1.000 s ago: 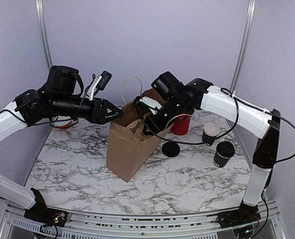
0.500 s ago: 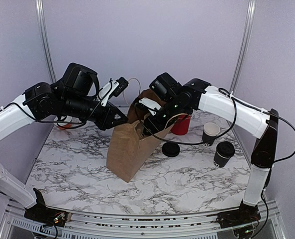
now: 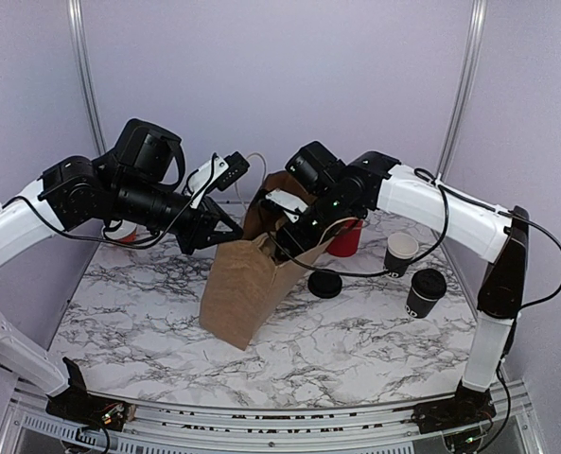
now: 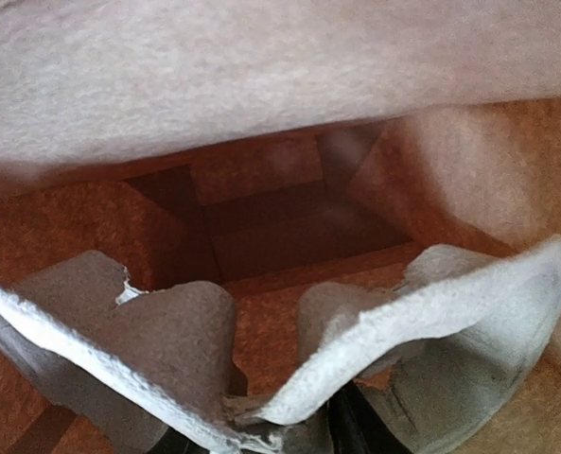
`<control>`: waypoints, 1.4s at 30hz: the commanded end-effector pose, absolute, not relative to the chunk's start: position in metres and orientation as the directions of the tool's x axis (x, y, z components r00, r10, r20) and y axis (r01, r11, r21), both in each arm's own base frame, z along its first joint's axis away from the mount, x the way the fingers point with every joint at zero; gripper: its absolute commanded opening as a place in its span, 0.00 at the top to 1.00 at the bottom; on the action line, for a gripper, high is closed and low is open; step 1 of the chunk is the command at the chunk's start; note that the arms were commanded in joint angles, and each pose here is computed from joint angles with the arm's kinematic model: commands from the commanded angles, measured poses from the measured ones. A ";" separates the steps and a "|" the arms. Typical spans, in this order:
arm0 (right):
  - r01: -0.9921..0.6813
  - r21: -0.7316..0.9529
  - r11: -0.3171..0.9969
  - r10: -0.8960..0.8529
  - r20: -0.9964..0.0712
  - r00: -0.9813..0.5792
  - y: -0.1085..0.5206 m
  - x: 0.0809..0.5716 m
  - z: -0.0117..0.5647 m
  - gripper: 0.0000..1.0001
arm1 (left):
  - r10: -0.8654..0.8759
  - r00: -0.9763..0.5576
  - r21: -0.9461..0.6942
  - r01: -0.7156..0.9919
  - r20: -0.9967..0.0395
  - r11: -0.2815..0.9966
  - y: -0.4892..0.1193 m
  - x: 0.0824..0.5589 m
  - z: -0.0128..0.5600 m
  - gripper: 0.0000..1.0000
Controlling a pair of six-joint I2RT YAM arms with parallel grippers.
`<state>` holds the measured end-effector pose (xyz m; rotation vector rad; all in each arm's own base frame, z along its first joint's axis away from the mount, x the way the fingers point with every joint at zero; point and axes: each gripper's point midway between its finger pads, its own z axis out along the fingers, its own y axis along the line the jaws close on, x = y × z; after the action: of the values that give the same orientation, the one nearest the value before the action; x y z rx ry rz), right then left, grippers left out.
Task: Pack the takeout coffee
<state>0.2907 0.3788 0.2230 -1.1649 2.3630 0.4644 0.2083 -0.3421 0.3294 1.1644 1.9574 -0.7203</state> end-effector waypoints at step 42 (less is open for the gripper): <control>-0.820 0.126 0.559 -0.701 -0.457 -0.548 0.425 0.268 0.174 0.63 | 0.257 -0.394 -0.226 0.835 -0.882 0.502 -0.311 0.230 0.332 1.00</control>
<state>0.2614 0.4201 0.1704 -1.2794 2.4382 0.4621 0.2295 -0.3156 0.3271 0.9282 1.9215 -0.8635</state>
